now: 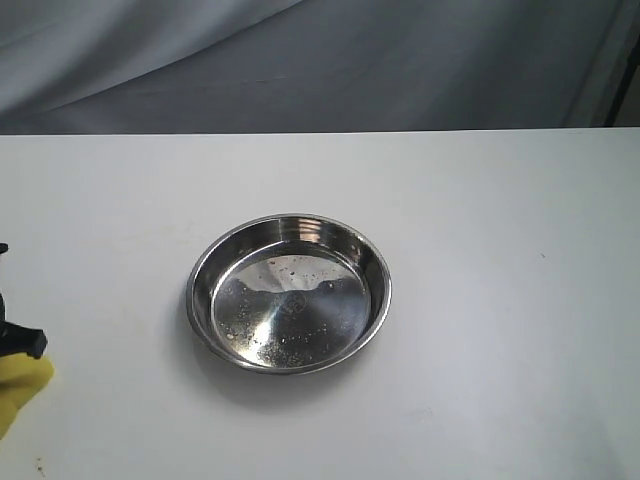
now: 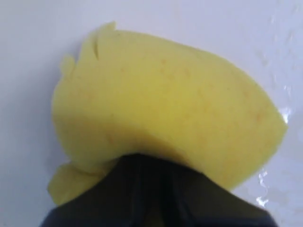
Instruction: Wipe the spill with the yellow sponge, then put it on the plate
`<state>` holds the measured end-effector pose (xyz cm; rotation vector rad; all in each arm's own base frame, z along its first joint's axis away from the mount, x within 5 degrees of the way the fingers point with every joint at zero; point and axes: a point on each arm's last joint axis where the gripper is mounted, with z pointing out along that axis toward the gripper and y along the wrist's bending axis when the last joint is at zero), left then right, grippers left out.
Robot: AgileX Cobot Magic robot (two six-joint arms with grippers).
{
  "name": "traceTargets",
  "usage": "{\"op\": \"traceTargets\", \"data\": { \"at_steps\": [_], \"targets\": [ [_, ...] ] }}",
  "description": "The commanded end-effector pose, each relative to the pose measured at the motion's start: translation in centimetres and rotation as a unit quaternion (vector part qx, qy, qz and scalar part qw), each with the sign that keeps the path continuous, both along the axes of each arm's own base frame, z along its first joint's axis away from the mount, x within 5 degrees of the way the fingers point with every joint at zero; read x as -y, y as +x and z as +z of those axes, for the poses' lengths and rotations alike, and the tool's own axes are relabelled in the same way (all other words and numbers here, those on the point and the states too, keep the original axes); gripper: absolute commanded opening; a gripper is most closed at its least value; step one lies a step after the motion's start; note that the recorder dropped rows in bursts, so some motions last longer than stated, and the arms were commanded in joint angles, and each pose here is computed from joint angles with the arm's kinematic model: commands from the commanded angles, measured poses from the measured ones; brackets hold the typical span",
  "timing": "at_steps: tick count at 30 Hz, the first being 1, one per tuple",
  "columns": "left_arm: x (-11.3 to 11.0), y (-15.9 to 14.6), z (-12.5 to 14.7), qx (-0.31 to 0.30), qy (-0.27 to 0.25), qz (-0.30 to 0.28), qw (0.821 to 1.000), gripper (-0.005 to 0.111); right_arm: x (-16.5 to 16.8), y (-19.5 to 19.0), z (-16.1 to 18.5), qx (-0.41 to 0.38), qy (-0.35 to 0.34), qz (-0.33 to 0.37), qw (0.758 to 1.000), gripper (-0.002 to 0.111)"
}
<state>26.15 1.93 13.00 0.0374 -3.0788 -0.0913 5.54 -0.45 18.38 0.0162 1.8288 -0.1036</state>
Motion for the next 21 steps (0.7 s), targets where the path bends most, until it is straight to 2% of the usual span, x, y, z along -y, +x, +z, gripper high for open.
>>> {"op": "traceTargets", "data": {
  "at_steps": [1,4,7,13,16,21],
  "targets": [
    [0.3,3.8,1.4,0.127,-0.029,-0.043,0.991,0.0,0.1,0.0,-0.1,0.002,-0.005,-0.003,1.0,0.0],
    [0.6,5.9,2.9,0.163,-0.047,-0.055,0.984,0.0,0.1,0.0,-0.1,0.002,-0.005,-0.003,1.0,0.0],
    [0.6,8.1,2.8,0.172,-0.05,-0.061,0.982,0.0,0.1,0.0,-0.1,0.002,-0.005,-0.003,1.0,0.0],
    [0.5,12.0,-1.7,0.102,-0.071,-0.051,0.991,0.0,0.1,0.0,-0.1,0.002,-0.005,-0.003,1.0,0.0],
    [0.8,13.6,-3.1,0.088,-0.085,-0.042,0.992,0.0,0.1,0.0,-0.1,0.002,-0.005,-0.003,1.0,0.0],
    [3.5,15.5,-4.0,0.092,-0.109,-0.079,0.987,0.0,0.1,0.0,-0.1,0.002,-0.005,-0.003,1.0,0.0]
  ]
}}
